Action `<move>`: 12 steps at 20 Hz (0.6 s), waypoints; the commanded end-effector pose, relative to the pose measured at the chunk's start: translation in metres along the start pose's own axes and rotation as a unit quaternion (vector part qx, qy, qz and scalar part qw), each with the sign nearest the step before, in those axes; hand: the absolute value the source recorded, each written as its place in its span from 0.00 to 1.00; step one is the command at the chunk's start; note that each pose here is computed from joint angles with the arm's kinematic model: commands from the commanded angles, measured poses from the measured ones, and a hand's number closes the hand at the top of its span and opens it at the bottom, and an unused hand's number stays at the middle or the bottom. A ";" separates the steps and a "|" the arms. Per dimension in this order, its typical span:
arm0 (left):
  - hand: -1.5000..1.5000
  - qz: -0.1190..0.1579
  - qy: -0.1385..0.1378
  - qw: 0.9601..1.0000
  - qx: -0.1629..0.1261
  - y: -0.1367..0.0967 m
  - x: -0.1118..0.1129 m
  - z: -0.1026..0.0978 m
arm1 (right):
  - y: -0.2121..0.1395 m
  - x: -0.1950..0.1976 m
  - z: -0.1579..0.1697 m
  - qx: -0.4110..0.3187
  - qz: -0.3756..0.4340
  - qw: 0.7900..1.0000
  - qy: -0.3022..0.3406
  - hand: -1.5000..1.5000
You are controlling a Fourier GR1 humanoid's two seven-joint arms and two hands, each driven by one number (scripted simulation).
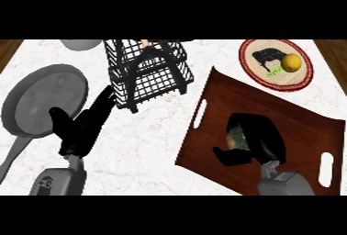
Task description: Pick the squash from the tray and place it in the tiered basket
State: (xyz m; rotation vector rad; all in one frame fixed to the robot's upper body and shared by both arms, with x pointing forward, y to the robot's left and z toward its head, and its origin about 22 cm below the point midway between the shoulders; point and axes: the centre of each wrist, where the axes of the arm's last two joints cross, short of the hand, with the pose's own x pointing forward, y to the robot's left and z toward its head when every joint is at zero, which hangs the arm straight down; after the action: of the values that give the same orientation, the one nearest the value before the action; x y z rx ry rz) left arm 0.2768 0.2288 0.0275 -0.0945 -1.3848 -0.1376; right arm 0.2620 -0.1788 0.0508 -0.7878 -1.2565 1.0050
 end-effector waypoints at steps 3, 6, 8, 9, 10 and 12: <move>0.50 0.003 -0.002 1.000 -0.001 0.002 -0.009 0.004 | -0.071 0.032 0.038 -0.040 -0.103 0.993 -0.030 1.00; 0.50 0.003 0.003 1.000 -0.002 -0.007 -0.011 -0.004 | -0.102 0.052 0.067 -0.098 -0.104 0.988 -0.058 1.00; 0.50 0.004 -0.003 1.000 0.002 0.001 0.001 -0.005 | -0.125 0.055 0.086 -0.128 -0.125 0.981 -0.079 1.00; 0.50 0.004 -0.001 1.000 -0.004 -0.003 -0.019 -0.001 | -0.140 0.043 0.080 -0.134 -0.116 0.980 -0.088 1.00; 0.50 0.007 0.007 1.000 -0.006 -0.003 -0.008 -0.001 | -0.151 0.068 0.069 -0.141 -0.117 0.979 -0.091 1.00; 0.50 0.004 0.008 1.000 -0.002 -0.002 -0.009 0.001 | -0.170 0.076 0.091 -0.168 -0.115 0.974 -0.105 1.00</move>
State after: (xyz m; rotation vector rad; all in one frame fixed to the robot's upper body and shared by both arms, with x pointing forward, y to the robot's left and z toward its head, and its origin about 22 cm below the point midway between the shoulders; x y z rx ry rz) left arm 0.2753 0.2297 0.0194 -0.0984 -1.3794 -0.1326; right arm 0.2188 -0.1785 0.2077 -0.7503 -1.5918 0.7487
